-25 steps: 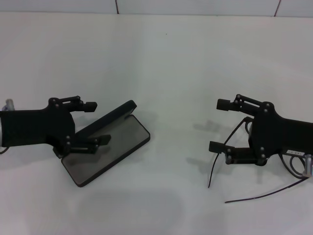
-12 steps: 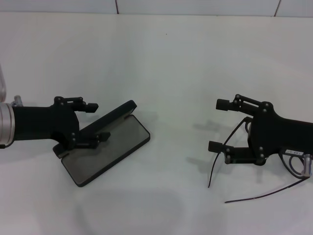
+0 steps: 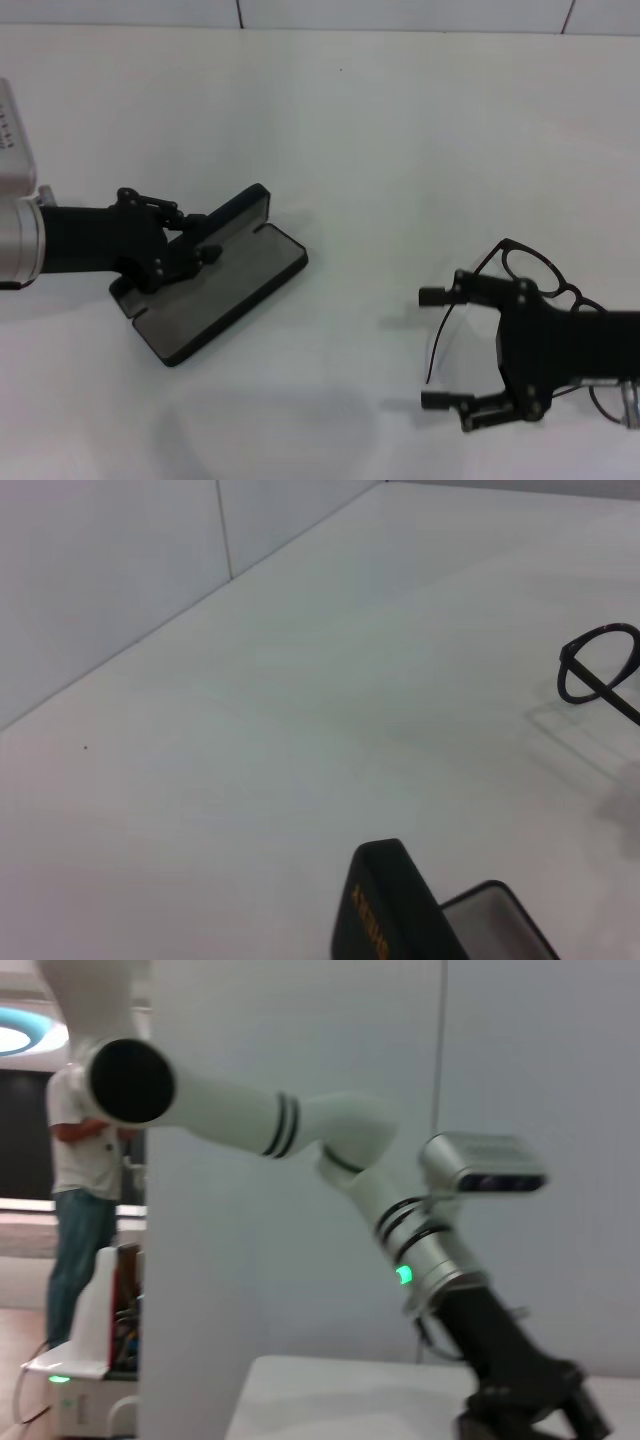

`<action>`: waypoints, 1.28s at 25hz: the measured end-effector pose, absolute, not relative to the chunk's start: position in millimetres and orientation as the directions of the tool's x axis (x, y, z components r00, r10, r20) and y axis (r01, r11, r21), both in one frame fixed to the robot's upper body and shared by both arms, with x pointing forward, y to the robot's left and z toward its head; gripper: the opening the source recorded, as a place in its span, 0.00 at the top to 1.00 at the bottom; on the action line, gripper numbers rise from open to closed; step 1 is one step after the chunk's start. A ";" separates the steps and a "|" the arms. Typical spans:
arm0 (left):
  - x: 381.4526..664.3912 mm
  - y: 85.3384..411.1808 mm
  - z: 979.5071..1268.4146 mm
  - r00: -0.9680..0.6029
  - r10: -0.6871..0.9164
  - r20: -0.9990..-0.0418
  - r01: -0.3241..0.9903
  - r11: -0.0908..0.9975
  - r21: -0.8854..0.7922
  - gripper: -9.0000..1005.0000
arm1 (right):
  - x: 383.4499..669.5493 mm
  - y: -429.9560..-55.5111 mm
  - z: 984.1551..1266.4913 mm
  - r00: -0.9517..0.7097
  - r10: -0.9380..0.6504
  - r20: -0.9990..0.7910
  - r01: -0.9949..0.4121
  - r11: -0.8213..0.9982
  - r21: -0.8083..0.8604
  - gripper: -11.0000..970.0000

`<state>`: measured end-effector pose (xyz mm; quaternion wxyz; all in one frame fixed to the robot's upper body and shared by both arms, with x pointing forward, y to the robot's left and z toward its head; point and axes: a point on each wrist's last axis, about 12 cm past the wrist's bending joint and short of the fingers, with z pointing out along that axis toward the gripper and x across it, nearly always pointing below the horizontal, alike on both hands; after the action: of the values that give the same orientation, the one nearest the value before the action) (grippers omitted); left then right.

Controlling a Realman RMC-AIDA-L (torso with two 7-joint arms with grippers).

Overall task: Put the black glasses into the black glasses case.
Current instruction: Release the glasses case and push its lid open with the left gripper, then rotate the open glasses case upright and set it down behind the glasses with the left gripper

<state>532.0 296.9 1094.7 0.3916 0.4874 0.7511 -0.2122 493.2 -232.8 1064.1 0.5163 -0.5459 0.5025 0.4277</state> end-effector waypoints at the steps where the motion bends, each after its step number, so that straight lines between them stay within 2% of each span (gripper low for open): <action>1: 533.4 295.4 1095.8 -0.214 0.569 -0.794 0.900 0.430 0.066 0.56 | 491.4 -232.7 1062.9 0.127 -0.111 -0.986 -0.991 0.029 -0.131 0.09; 6: 550.9 280.0 1112.2 -0.165 0.561 -0.811 0.912 0.401 0.092 0.67 | 478.6 -233.5 1053.1 0.138 -0.130 -0.982 -0.990 0.003 -0.140 0.09; 11: 571.2 259.4 1131.7 -0.086 0.557 -0.826 0.926 0.351 0.141 0.73 | 474.1 -235.5 1050.2 0.159 -0.130 -0.979 -0.987 0.007 -0.161 0.09; 16: 593.1 230.1 1145.5 0.022 0.598 -0.801 0.928 0.287 0.239 0.79 | 473.8 -235.8 1050.1 0.187 -0.130 -0.974 -0.982 0.006 -0.190 0.09; 21: 617.5 191.7 1149.0 0.144 0.654 -0.743 0.909 0.210 0.361 0.78 | 475.6 -235.9 1050.1 0.197 -0.136 -0.971 -0.980 0.012 -0.201 0.09; 25: 635.5 162.9 1153.3 0.162 0.654 -0.739 0.918 0.175 0.356 0.77 | 477.6 -236.6 1049.1 0.197 -0.152 -0.969 -0.979 0.016 -0.202 0.09; 32: 643.5 145.8 1149.3 0.160 0.685 -0.711 0.926 0.146 0.349 0.75 | 476.4 -241.0 1046.3 0.189 -0.171 -0.967 -0.980 0.032 -0.197 0.09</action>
<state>643.5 145.8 1149.3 0.4169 0.6372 0.6319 -0.1443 476.4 -241.0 1046.3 0.5145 -0.5744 0.5010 0.3928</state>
